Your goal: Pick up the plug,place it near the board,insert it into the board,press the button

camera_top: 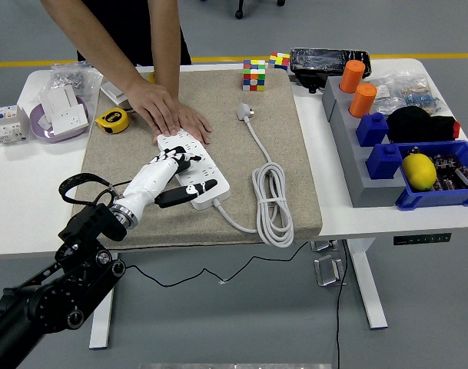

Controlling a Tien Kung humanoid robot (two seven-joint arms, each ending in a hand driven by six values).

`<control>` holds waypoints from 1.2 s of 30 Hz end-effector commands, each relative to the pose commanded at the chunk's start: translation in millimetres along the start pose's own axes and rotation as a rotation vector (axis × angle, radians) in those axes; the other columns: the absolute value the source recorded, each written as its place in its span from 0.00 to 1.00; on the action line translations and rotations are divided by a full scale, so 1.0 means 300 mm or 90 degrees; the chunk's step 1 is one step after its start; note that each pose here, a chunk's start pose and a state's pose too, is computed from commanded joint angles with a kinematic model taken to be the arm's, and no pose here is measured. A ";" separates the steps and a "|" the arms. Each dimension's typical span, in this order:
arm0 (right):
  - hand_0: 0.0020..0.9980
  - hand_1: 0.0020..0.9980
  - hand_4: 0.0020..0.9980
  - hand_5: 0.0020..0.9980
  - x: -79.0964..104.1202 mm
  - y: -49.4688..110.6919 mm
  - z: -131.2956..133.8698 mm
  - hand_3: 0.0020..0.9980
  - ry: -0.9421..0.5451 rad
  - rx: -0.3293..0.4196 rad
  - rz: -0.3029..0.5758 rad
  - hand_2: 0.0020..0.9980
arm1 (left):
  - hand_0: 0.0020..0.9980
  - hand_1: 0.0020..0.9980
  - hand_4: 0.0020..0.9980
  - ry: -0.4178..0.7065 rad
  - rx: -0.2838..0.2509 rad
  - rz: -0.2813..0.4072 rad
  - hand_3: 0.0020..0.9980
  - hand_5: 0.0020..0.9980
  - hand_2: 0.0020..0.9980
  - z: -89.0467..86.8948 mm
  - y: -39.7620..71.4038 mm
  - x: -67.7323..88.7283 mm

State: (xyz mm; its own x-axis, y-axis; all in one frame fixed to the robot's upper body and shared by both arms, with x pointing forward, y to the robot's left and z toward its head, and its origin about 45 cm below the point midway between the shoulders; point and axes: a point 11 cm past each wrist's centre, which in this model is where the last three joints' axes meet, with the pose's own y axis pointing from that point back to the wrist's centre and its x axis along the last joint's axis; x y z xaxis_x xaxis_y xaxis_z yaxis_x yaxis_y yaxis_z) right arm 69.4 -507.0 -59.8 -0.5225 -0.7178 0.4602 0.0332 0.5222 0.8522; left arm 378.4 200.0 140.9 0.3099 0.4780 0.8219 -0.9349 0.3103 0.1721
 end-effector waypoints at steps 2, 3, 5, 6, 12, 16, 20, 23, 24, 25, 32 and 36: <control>0.79 0.74 1.00 1.00 -0.001 0.001 -0.002 0.76 0.000 0.001 0.000 0.73 | 1.00 0.96 1.00 -0.002 -0.002 0.000 0.87 1.00 0.90 0.004 -0.004 0.004; 0.79 0.74 1.00 1.00 -0.002 0.001 -0.003 0.76 0.000 0.001 0.000 0.73 | 1.00 0.96 1.00 -0.004 -0.003 0.000 0.87 1.00 0.90 0.007 -0.008 0.006; 0.79 0.74 1.00 1.00 -0.002 0.001 -0.004 0.76 0.001 0.002 0.000 0.73 | 1.00 0.96 1.00 -0.006 -0.005 0.001 0.87 1.00 0.90 0.011 -0.011 0.009; 0.79 0.74 1.00 1.00 -0.002 0.001 -0.005 0.76 0.000 0.002 0.000 0.73 | 1.00 0.96 1.00 -0.007 -0.007 0.002 0.87 1.00 0.90 0.014 -0.012 0.010; 0.79 0.74 1.00 1.00 -0.002 0.001 -0.004 0.76 0.000 0.001 0.000 0.73 | 1.00 0.96 1.00 -0.013 -0.021 0.011 0.87 1.00 0.90 0.035 -0.017 0.027; 0.79 0.74 1.00 1.00 -0.006 0.002 -0.006 0.76 -0.002 0.002 -0.001 0.73 | 1.00 0.96 1.00 -0.021 -0.034 0.042 0.87 1.00 0.90 0.064 -0.005 0.066; 0.79 0.74 1.00 1.00 -0.007 0.001 -0.002 0.76 -0.004 0.001 -0.002 0.73 | 0.77 0.75 1.00 -0.040 -0.037 0.094 0.86 0.86 0.73 0.100 0.037 0.123; 0.79 0.74 1.00 1.00 -0.007 0.000 0.003 0.76 -0.006 -0.001 -0.003 0.73 | 0.77 0.75 1.00 -0.061 -0.051 0.122 0.86 0.86 0.73 0.151 0.082 0.158; 0.79 0.74 1.00 1.00 -0.005 0.000 0.006 0.76 -0.006 -0.002 -0.002 0.73 | 0.77 0.75 1.00 -0.062 -0.051 0.115 0.86 0.86 0.73 0.164 0.099 0.154; 0.79 0.74 1.00 1.00 -0.005 -0.001 0.007 0.76 -0.007 -0.003 -0.002 0.73 | 0.77 0.75 1.00 -0.064 -0.058 0.110 0.86 0.86 0.73 0.184 0.113 0.155; 0.79 0.74 1.00 1.00 -0.008 0.001 -0.001 0.76 -0.008 0.001 -0.003 0.73 | 0.24 0.13 0.60 -0.105 -0.102 0.036 0.86 0.14 0.19 0.313 0.183 0.129; 0.79 0.74 1.00 1.00 -0.007 0.002 -0.005 0.76 -0.005 0.003 -0.002 0.73 | 0.24 0.13 0.60 -0.125 -0.104 -0.001 0.86 0.14 0.19 0.324 0.172 0.107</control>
State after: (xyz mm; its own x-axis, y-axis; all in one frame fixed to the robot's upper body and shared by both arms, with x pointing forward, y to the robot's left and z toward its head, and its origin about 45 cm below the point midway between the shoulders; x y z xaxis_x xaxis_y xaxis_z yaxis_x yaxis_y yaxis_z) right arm 71.8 -505.9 -59.9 -0.5293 -0.7159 0.4553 0.0277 0.5218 0.8526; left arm 323.2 151.5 228.9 0.2571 0.3135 0.9141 -0.8892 0.4473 0.0967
